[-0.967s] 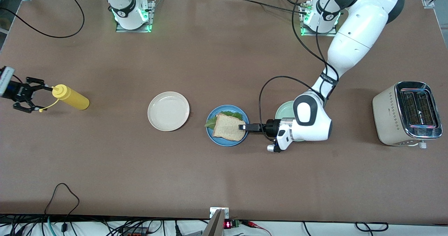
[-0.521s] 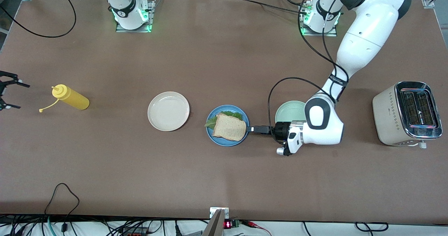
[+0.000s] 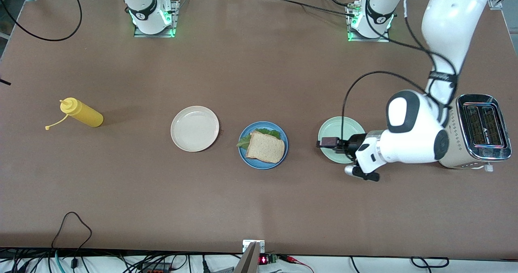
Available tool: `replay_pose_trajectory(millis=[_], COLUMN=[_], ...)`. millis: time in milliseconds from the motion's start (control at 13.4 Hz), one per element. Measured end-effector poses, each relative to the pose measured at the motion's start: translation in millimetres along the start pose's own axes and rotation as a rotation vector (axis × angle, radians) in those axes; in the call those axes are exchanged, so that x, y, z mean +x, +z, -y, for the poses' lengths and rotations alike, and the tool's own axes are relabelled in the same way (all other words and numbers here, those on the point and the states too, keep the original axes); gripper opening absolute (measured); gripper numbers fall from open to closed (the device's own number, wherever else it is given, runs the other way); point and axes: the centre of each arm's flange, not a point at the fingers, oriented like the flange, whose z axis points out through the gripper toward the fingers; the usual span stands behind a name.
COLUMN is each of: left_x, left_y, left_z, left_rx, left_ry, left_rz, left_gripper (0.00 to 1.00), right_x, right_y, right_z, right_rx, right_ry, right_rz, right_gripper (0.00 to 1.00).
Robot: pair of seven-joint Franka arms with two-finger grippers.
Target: Make sandwich in blue plate with both arms
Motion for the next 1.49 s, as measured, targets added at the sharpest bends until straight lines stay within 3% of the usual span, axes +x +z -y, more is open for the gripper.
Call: replay_pose_trajectory(millis=[223,372,744,1042,1488], left_x=[-10.1,-21.9,-72.2,-119.8,-158.0], left_y=[-69.9,-120.0,-249.0,-285.4,-270.4], left_z=[13.7,28.1,54.1,39.8,34.0], left_rx=[0.291,0.365,0.444,0.449,0.454], left_ry=[0.054,0.013,-0.107,-0.156,-0.207], left_rz=[-0.063,-0.091,-0.183,-0.096,-0.068], left_gripper=[1.00,1.00,1.00,1.00,1.00], right_x=[98.0,141.0,180.5,175.4,155.6], right_y=[-6.9,-0.2,14.6,23.9,25.0], right_z=[50.1,78.9,110.9,109.0,110.8], right_rx=[-0.030,-0.035,-0.073,-0.069,-0.061], right_ry=[0.172,0.339,0.716,0.782,0.831], right_rz=[0.095,0.146,0.220,0.235,0.273], right_gripper=[1.00,1.00,1.00,1.00,1.00])
